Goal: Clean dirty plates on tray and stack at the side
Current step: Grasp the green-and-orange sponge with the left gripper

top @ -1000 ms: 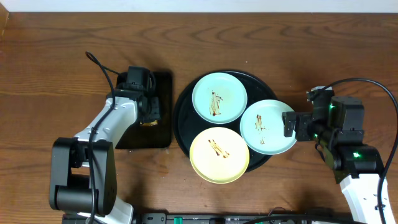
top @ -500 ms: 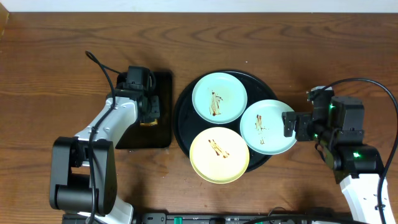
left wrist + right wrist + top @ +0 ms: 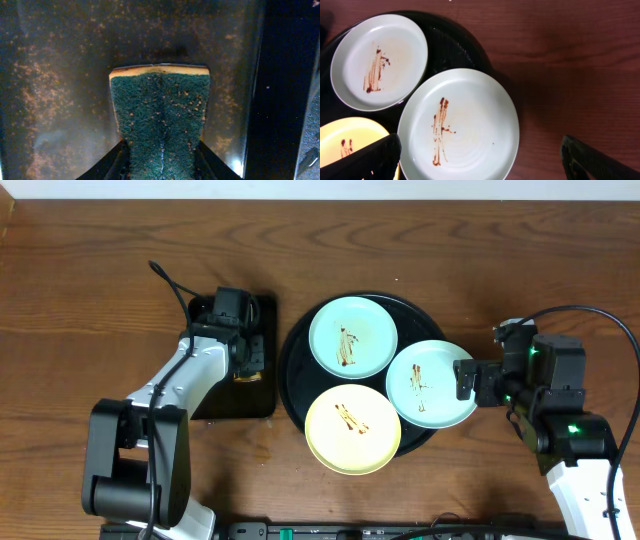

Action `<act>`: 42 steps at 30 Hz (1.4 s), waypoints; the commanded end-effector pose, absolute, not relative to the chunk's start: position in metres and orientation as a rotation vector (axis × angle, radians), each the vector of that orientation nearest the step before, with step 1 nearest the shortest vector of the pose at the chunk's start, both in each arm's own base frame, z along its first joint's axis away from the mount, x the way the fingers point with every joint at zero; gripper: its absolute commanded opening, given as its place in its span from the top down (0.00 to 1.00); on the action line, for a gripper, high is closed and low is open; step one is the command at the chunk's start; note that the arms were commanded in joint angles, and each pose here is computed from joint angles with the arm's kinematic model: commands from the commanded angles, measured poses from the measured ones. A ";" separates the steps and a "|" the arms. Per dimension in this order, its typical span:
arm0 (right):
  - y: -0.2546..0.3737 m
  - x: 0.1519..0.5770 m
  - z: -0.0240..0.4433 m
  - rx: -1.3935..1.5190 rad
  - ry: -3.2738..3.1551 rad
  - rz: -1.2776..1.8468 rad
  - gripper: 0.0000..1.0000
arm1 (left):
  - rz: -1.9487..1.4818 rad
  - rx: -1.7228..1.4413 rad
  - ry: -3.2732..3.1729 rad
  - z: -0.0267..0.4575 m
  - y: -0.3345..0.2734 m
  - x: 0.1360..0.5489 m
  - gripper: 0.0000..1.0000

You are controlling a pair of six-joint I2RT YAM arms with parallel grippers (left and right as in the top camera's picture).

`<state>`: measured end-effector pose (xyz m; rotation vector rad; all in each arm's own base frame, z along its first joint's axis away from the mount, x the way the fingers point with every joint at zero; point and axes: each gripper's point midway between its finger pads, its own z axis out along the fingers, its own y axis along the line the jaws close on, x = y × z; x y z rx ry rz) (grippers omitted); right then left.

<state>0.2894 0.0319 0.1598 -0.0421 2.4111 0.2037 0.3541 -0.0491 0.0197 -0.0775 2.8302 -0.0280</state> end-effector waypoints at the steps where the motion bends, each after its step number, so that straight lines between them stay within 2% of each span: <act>1: 0.035 0.292 0.168 -0.043 2.393 0.218 0.01 | -0.001 -0.086 2.874 0.005 -0.046 0.345 0.64; 7: 0.035 0.292 0.168 -0.044 2.393 0.217 0.01 | 0.001 -0.086 2.878 0.003 -0.046 0.344 0.75; 10: 0.035 0.292 0.168 -0.044 2.393 0.217 0.01 | 0.001 -0.086 2.879 0.002 -0.046 0.345 0.91; 11: 0.035 0.292 0.168 -0.044 2.393 0.217 0.01 | 0.001 -0.085 2.880 0.002 -0.047 0.345 0.92; 20: 0.035 0.288 0.164 -0.035 2.416 0.220 0.03 | -0.004 -0.090 2.865 0.014 -0.047 0.345 0.92; 26: 0.030 0.300 0.173 -0.009 2.359 0.200 0.01 | -0.034 -0.088 2.798 0.052 -0.048 0.345 0.92; 30: 0.006 0.302 0.172 0.088 2.355 0.092 0.01 | -0.042 -0.094 2.755 0.075 -0.046 0.341 0.92; 33: -0.015 0.296 0.166 0.205 2.382 0.036 0.01 | -0.049 -0.118 2.707 0.089 -0.040 0.344 0.92; 42: -0.012 0.283 0.137 0.223 2.525 0.077 0.01 | -0.069 -0.140 2.586 0.118 -0.035 0.356 0.92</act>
